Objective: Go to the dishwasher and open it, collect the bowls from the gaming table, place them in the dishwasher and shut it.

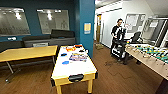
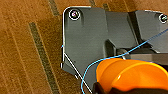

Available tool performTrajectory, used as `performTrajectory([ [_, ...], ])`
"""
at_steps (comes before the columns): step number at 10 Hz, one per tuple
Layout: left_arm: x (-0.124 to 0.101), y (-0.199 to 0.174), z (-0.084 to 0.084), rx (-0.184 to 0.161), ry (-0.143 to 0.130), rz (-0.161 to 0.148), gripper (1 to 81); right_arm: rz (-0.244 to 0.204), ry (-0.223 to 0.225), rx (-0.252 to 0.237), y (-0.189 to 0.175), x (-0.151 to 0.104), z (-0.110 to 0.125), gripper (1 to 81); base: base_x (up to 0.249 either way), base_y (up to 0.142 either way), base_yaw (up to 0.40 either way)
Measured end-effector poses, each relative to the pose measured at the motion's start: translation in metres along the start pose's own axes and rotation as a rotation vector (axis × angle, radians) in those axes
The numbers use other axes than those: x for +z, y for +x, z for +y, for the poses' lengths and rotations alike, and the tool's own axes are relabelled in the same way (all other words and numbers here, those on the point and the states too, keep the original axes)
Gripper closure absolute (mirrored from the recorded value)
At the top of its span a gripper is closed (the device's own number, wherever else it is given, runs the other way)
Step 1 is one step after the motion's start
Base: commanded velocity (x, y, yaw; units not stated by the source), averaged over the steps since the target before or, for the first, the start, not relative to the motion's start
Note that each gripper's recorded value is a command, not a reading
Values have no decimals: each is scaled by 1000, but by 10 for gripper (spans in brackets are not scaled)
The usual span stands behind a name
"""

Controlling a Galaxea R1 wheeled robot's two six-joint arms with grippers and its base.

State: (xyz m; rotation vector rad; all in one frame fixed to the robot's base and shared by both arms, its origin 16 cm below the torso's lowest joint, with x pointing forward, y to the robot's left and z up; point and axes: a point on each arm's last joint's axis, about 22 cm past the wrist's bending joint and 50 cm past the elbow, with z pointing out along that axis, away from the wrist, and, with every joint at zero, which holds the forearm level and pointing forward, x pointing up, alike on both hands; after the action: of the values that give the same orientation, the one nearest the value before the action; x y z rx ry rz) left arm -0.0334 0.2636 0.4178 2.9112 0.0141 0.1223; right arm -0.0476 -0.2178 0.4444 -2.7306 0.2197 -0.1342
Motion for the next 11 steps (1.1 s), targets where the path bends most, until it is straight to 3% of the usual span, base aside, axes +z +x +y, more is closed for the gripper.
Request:
performTrajectory([
  [5,2,0,8,-1,-9,-1,811,-4,-28,-20,-6,7,2,811,0,0,-400],
  [9,2,0,8,0,-9,0,811,-9,-22,-22,-10,9,-3,811,0,0,-400],
  [11,1,-1,4,0,-3,-3,811,-8,-41,-27,-9,5,10,811,0,0,-400],
])
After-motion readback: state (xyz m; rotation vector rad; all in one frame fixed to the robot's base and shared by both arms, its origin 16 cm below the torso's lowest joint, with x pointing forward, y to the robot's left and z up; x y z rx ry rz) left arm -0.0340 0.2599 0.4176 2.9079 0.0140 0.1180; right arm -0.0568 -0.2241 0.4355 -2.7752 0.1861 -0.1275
